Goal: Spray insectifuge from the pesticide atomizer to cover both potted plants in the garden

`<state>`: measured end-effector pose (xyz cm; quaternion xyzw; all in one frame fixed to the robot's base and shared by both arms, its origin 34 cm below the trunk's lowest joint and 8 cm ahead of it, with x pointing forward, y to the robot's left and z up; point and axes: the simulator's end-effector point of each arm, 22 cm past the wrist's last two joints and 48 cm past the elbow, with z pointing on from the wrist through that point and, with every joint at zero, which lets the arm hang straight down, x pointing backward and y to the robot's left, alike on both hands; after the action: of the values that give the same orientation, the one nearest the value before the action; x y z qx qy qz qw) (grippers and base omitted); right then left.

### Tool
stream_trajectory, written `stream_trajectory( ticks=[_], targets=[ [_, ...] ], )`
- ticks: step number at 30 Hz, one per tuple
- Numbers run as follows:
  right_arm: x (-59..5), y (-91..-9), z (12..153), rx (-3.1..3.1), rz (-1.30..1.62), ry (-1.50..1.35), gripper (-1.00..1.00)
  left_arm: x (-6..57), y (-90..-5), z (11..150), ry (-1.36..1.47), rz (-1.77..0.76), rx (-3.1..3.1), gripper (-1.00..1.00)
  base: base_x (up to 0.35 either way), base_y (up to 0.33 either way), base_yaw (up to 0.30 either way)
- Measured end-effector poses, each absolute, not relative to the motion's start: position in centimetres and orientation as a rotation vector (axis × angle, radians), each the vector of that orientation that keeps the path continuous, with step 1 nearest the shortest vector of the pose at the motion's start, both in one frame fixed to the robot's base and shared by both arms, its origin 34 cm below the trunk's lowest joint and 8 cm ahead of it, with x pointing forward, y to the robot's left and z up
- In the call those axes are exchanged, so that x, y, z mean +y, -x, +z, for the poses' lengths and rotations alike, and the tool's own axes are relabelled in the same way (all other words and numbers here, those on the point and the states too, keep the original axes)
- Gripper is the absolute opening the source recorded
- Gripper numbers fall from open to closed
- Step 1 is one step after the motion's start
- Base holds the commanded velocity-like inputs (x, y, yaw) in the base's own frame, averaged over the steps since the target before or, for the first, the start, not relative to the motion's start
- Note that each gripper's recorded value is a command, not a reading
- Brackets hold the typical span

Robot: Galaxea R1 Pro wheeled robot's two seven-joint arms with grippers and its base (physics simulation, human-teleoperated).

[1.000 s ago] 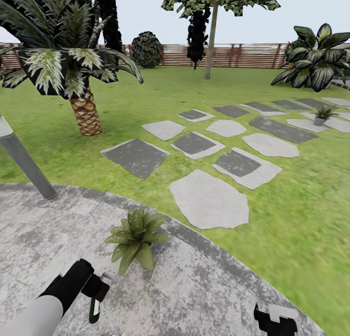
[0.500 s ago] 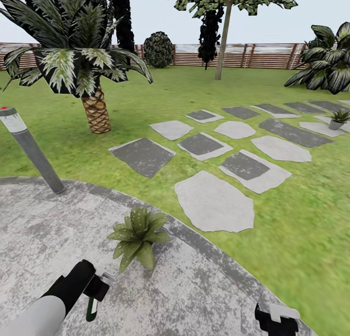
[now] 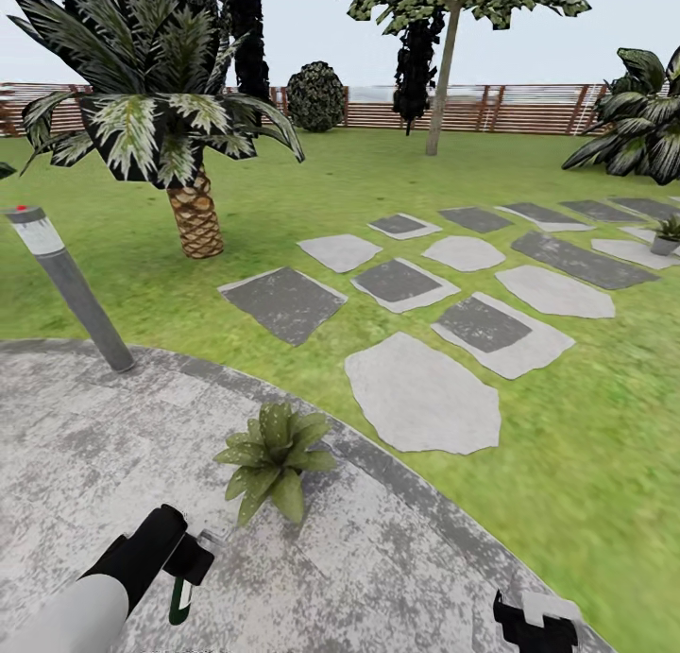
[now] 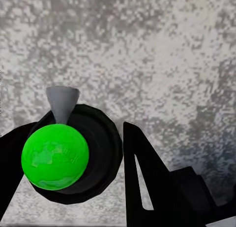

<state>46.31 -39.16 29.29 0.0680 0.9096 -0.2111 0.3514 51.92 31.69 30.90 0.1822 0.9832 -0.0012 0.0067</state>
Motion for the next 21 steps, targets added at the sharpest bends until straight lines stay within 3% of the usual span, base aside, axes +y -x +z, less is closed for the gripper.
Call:
stream_trajectory(
  ticks=[8,21],
  targets=[
    [-39.15,-46.30,29.32,2.354,-0.546,-0.176,1.00,31.69,-51.88,30.92,-0.570,-0.004,3.076,-1.00,0.236,0.000,0.240],
    [-39.18,-46.31,29.30,2.354,-0.547,-0.177,1.00,31.65,-51.92,30.90,-0.564,-0.009,3.076,-1.00,0.021,0.000,0.010]
  ],
)
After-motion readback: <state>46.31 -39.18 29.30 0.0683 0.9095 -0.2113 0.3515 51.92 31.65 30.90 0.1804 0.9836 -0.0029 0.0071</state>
